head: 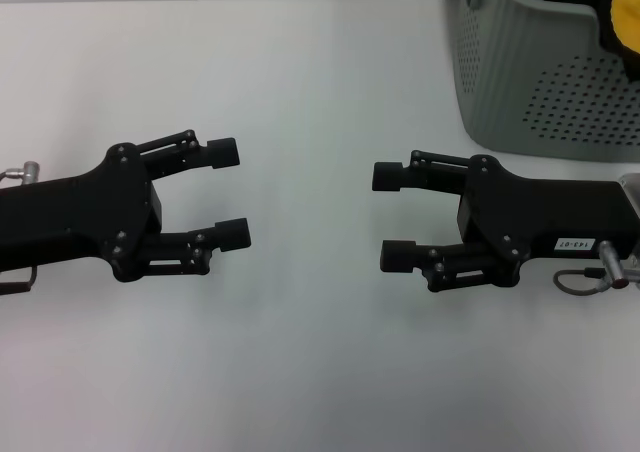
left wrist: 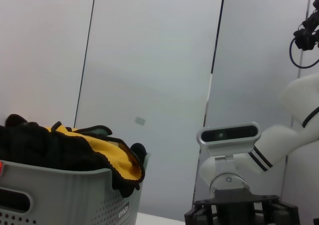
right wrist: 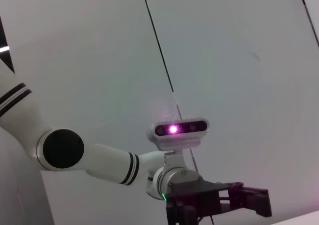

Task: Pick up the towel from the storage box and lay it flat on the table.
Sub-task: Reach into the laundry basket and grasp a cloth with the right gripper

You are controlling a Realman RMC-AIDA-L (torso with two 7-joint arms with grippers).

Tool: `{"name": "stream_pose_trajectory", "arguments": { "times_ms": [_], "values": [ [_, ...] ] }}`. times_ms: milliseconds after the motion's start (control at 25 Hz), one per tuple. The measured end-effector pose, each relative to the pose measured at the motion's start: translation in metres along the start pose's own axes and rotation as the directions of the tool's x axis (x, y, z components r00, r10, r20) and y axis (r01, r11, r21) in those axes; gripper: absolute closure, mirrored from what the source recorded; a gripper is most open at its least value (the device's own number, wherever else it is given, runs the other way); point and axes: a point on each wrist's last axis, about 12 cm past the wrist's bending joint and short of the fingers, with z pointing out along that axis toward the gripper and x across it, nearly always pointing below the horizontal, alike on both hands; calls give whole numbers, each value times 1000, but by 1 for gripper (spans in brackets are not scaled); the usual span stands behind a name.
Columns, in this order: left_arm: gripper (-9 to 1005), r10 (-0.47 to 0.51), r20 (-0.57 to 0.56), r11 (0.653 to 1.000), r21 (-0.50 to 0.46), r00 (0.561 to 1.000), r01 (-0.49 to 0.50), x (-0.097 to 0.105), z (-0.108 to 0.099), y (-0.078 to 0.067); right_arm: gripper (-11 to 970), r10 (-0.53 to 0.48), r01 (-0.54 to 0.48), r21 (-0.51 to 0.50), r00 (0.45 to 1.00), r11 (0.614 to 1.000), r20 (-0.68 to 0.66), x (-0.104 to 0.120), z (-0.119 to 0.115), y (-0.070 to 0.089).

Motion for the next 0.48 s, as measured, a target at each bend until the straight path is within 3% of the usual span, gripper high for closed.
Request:
{"name": "stream_pose_trajectory", "arguments": {
  "times_ms": [480],
  "values": [
    [139,-1,14,1000,-10,1000,1,1,0,-1,103,-17,17,20,1000,1000,10,7,-3,4]
  ]
}}
